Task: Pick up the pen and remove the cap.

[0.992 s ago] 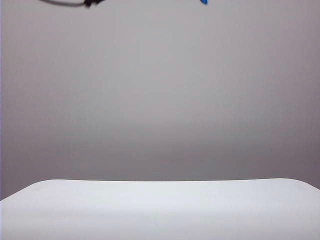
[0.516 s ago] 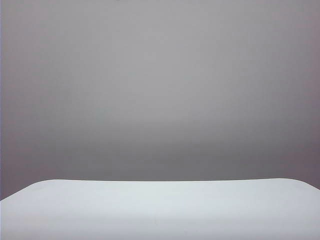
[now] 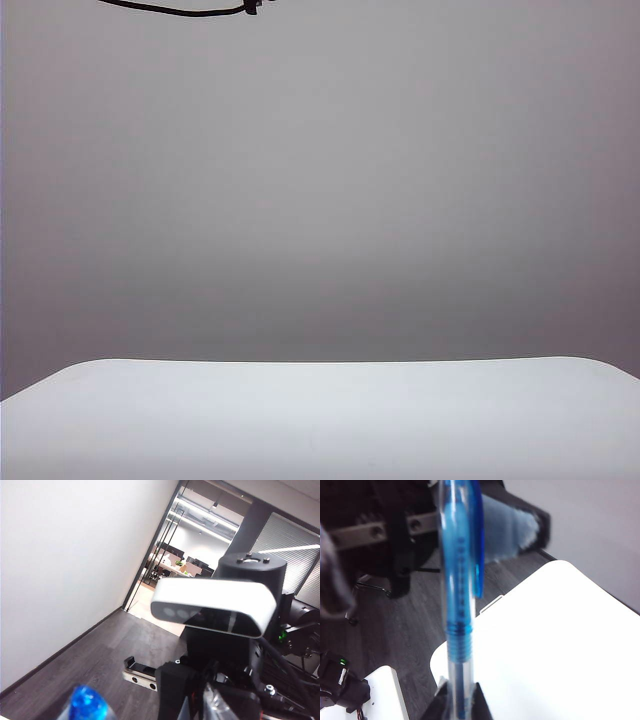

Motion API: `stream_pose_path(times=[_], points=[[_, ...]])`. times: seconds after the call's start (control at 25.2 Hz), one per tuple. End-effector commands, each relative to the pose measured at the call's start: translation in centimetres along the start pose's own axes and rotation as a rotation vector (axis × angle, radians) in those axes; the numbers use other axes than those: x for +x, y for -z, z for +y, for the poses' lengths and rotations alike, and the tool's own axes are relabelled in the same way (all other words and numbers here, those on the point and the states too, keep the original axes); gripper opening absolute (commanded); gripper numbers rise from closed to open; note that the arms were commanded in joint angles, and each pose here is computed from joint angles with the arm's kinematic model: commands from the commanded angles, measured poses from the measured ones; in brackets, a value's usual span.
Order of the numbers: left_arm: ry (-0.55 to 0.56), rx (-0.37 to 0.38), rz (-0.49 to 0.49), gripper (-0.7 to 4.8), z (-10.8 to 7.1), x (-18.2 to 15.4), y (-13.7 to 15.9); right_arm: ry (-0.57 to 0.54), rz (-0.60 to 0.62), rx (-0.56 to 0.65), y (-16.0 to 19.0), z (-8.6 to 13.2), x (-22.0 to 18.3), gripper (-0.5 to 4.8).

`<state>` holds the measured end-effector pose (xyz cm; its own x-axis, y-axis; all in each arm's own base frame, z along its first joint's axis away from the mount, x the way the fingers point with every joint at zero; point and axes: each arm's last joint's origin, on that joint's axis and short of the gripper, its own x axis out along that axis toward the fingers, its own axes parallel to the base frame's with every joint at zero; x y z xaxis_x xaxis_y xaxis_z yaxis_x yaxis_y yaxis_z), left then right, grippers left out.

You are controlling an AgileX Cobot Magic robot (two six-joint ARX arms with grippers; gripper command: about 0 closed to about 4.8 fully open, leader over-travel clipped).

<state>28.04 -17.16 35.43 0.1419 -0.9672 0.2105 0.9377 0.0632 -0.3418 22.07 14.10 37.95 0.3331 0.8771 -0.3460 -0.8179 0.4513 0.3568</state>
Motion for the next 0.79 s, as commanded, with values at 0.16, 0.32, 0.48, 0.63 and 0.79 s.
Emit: stream_pose_path(times=[0.16,0.32,0.48,0.63,0.79], points=[[0.007,0.016,-0.008,2.48,-0.19,-0.03,-0.27,0.0,-0.011,-0.017,-0.21,0.2,-0.12,-0.01],[-0.004,0.019,-0.012,1.69,-0.04,-0.18,-0.33,-0.001,-0.012,-0.018,-0.22,0.21,-0.12,-0.01],[-0.007,0.028,-0.007,0.4,0.01,-0.2,-0.29,-0.001,-0.013,-0.019,-0.23,0.21,-0.12,-0.01],[-0.004,0.025,-0.002,-0.06,0.03,-0.16,-0.21,0.002,-0.017,-0.022,-0.28,0.19,-0.11,0.3],[-0.004,0.004,-0.003,-0.06,0.02,-0.15,-0.22,-0.001,-0.032,-0.033,-0.45,0.19,-0.05,2.4]])
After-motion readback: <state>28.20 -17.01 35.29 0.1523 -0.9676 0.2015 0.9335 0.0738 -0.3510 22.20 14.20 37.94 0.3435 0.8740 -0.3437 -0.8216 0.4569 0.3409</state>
